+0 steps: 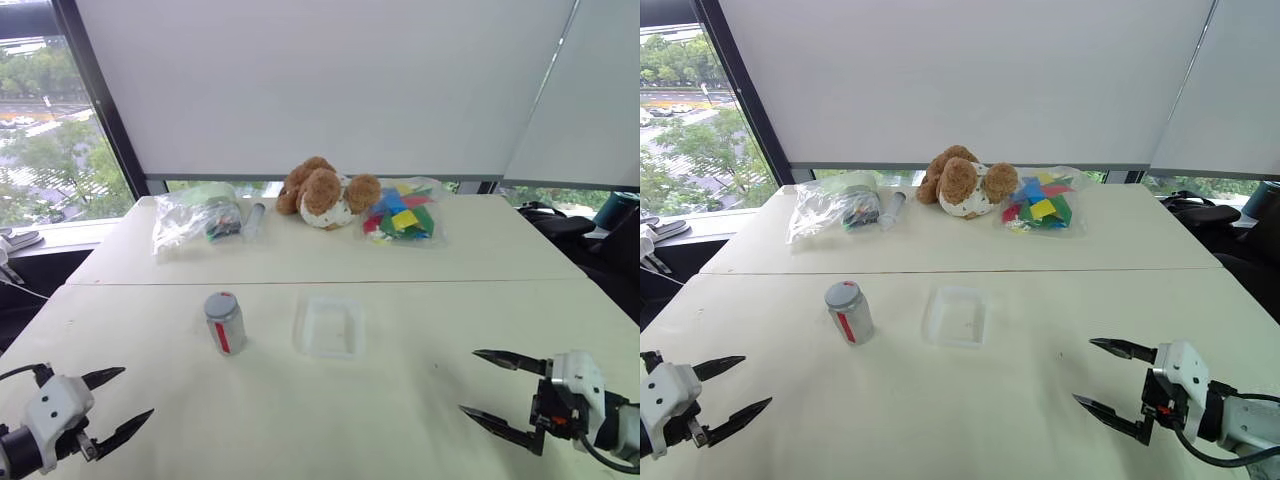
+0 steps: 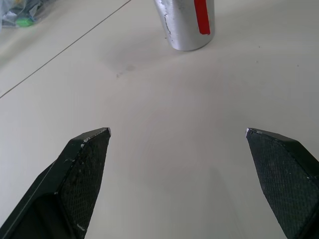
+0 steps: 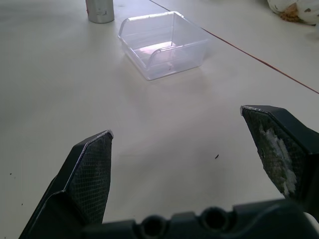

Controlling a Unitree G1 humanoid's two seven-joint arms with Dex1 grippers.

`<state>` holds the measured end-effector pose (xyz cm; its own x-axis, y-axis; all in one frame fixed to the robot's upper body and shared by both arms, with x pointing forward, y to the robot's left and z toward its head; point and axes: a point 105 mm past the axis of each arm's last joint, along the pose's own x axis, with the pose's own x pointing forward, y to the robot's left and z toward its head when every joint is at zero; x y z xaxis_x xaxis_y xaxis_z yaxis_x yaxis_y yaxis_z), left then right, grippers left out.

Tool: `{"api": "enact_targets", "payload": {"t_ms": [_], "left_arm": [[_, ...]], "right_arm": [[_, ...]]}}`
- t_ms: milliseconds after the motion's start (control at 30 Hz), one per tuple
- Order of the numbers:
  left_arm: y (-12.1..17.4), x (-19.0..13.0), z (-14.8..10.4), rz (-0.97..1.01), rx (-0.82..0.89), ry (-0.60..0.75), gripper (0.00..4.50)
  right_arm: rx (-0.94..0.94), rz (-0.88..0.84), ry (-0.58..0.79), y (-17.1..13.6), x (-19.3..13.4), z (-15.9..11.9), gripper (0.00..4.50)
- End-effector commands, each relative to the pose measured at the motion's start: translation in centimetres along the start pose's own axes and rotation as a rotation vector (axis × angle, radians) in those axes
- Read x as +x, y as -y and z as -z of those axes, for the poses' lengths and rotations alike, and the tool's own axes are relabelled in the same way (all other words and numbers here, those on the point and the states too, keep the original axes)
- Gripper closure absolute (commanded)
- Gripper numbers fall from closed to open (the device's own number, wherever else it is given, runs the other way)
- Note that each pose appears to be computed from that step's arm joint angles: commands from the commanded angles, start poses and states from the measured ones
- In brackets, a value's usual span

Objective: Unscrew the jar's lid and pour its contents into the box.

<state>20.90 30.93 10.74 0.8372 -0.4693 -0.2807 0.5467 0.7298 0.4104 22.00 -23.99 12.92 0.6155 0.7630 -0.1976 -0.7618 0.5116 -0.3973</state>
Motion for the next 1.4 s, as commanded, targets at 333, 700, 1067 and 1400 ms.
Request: {"api": "enact_targets", "payload": {"t_ms": [333,700,1067,1400], "left_arm": [[-0.4,-2.5,-2.0,-0.345,-0.261,0.185,0.03],[5.0,-2.7,-1.2,-0.528,-0.434,0.161,0.03],[7.0,4.4,-6.0,-0.548,-0.455,0.226,0.03],[5.9,9.5,-6.9,-0.589,-0.391,0.219,0.03]], "right_arm": [[-0.038,-0.038,0.418,-0.9,4.5,-7.0,0.00],[-0.091,-0.161,0.530,-1.8,7.4,-8.6,0.00],[-0.082,-0.202,0.494,-1.4,7.1,-7.8,0.00],[-0.068,-0.219,0.483,-1.4,6.8,-7.4,0.00]]}}
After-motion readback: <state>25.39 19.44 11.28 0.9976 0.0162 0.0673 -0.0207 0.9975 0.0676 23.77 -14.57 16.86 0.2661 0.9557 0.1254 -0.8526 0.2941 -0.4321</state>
